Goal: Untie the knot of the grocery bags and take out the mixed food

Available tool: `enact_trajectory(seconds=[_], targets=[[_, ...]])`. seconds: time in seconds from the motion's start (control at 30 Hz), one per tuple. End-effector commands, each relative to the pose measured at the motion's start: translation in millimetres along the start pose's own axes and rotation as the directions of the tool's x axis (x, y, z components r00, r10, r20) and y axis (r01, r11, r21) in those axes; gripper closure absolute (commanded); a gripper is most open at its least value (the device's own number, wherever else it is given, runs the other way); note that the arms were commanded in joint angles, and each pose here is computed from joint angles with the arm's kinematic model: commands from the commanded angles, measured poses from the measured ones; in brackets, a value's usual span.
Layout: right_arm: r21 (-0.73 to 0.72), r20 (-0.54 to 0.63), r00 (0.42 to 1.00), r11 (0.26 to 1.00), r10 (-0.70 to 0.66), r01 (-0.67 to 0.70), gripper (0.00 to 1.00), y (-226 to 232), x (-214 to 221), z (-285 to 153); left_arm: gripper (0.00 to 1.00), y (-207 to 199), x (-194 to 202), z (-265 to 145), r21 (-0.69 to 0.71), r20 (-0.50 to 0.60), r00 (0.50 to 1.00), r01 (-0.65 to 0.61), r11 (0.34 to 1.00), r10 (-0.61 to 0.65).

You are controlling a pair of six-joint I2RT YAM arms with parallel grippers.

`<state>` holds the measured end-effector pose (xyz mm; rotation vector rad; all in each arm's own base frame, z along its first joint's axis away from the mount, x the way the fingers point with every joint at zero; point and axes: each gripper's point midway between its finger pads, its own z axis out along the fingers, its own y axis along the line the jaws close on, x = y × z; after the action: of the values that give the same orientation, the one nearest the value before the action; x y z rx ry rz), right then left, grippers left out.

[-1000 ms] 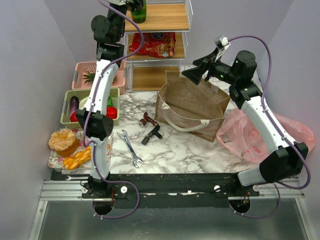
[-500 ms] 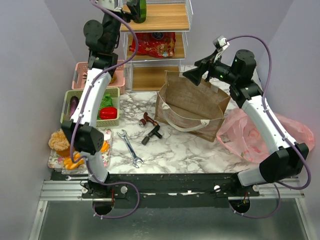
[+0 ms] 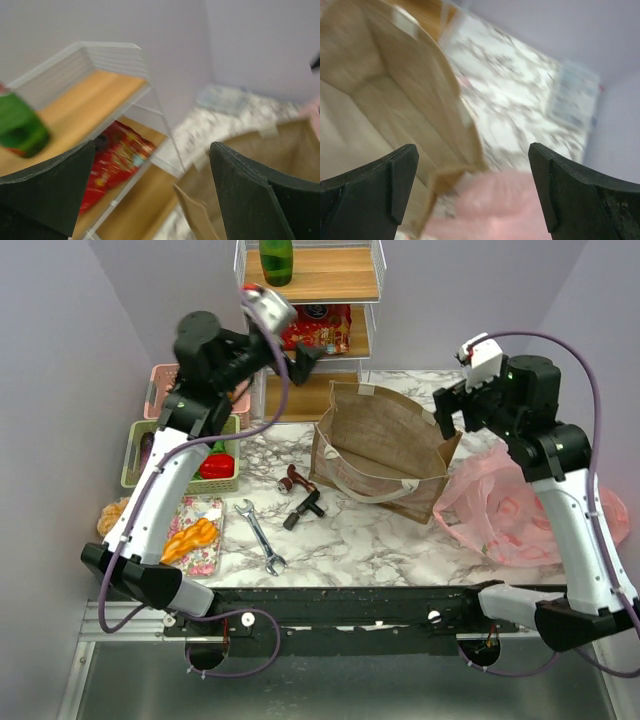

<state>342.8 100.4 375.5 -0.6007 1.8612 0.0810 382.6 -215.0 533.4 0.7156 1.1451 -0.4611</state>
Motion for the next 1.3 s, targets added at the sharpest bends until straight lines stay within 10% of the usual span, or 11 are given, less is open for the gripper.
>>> enact_trajectory(seconds=[0.0,0.27,0.6,1.03,1.27], targets=[[0.259,-0.369,0.93,0.961,0.001,0.102,0.0,-60,87,-43,0.01,-126,77,-11,0.439,-0.246,0.965,0.031,0.898,0.087],[0.387,-0.417,0.842,0.905,0.341,-0.174,0.04,-179,157,-36,0.02,-198,76,-10,0.587,-0.22,0.972,0.065,0.807,0.081],[0.133,-0.826,0.519,0.971,0.22,-0.2,0.0,-104,311,-68,0.02,-189,84,-21,0.537,-0.233,0.965,0.027,0.843,0.117],[0.164,-0.8,0.573,0.983,0.179,-0.079,0.0,-72,399,-56,0.02,-183,88,-14,0.506,-0.232,0.964,0.005,0.862,0.13],[0.13,-0.835,0.501,0.966,0.228,-0.223,0.1,-39,443,-41,0.01,-176,86,-6,0.475,-0.229,0.964,-0.009,0.88,0.133]])
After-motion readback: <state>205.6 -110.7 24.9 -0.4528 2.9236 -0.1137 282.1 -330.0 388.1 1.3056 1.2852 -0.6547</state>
